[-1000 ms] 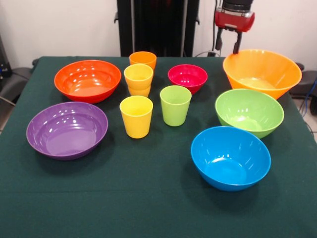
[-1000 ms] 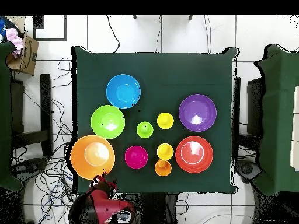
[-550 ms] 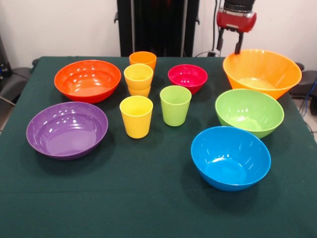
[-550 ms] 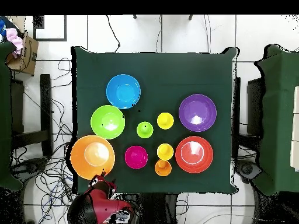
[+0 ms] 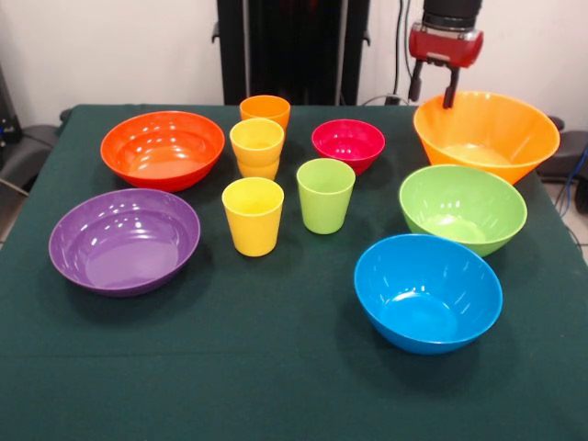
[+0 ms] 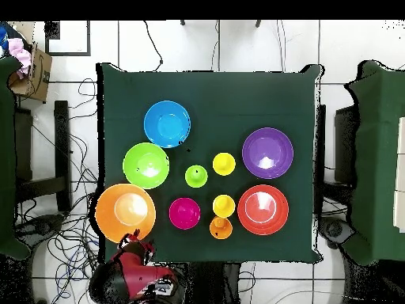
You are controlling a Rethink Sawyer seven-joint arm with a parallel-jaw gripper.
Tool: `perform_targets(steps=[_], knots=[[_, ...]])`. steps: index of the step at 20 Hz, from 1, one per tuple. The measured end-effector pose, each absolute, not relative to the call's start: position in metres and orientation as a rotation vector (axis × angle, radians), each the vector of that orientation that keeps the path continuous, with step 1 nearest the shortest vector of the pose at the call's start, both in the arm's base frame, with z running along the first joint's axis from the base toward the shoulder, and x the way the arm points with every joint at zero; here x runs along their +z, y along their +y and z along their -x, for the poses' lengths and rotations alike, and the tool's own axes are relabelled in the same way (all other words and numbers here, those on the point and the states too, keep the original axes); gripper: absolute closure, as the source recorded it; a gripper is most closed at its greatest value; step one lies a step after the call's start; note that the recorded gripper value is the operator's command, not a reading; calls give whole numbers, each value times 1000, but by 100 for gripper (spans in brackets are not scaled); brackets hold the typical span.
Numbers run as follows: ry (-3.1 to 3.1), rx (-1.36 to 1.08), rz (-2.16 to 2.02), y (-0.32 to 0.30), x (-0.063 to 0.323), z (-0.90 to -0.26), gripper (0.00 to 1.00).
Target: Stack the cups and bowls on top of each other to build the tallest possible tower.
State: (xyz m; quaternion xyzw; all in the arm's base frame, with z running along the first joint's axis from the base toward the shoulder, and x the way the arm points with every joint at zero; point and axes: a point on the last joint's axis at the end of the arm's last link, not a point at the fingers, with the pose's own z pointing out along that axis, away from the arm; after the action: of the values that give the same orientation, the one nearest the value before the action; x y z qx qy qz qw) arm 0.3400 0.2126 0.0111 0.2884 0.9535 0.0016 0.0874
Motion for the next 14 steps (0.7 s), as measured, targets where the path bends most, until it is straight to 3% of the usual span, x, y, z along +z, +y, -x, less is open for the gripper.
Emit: perform_targets(steps=[14], knots=[[2825,-4,-868,206,-46,-354,0]])
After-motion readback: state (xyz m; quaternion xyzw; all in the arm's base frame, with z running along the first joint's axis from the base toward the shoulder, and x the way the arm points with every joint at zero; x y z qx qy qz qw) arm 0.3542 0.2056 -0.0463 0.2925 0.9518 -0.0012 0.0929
